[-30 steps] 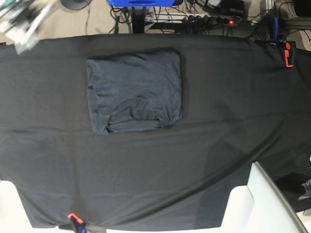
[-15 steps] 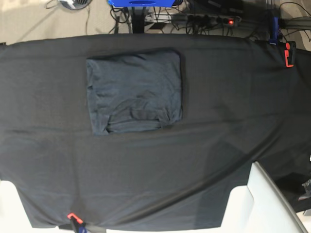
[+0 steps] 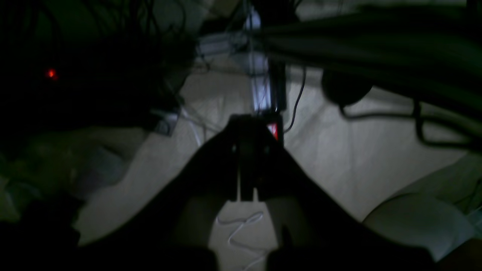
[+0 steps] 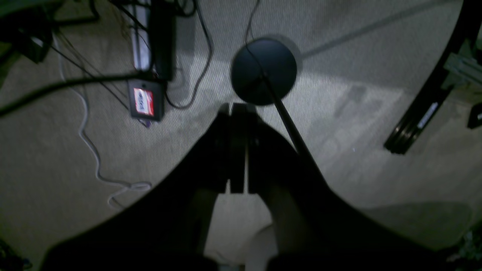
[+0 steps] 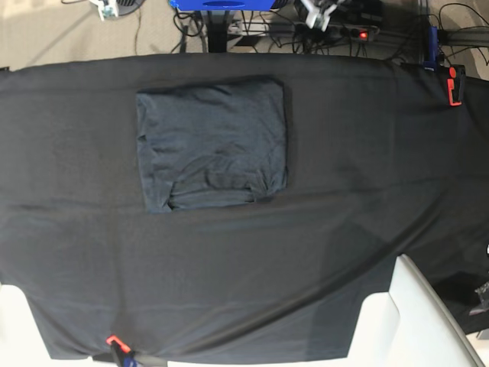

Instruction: Fold the T-shirt properly

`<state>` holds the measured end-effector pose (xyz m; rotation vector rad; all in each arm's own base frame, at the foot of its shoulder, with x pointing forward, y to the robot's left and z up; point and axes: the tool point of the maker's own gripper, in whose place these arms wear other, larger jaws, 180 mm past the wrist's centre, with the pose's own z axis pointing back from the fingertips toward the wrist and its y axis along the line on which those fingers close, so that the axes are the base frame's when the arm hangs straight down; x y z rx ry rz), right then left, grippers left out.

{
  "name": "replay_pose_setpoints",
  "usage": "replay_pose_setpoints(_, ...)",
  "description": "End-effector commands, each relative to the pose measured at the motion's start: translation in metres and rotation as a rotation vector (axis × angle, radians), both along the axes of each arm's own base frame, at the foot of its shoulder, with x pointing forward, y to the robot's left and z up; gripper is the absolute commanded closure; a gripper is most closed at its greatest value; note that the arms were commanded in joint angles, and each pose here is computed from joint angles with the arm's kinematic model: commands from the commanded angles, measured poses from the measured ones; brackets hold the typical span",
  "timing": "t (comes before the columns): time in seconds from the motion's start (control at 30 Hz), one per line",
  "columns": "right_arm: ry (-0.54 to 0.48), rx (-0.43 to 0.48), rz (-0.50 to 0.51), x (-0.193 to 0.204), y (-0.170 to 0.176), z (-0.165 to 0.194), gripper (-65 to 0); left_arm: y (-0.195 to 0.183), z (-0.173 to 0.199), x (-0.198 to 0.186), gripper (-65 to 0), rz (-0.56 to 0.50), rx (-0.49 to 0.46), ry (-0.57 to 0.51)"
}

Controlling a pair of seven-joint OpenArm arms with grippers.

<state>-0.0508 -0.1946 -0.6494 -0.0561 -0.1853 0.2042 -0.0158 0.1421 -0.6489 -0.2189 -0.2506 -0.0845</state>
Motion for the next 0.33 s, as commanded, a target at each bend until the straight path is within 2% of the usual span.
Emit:
replay_pose_setpoints(0.0,0.000,-0.009,0.004,-0.003,-0.005,0.001,0.0,0.004,0.000,-0.004,0.0,0.011,0.004,0.005)
replay_pose_setpoints(0.3,-0.014,-0.011,0.004,0.007,-0.006,0.000,0.0,0.001,0.000,-0.010,0.0,0.012,0.001,0.016)
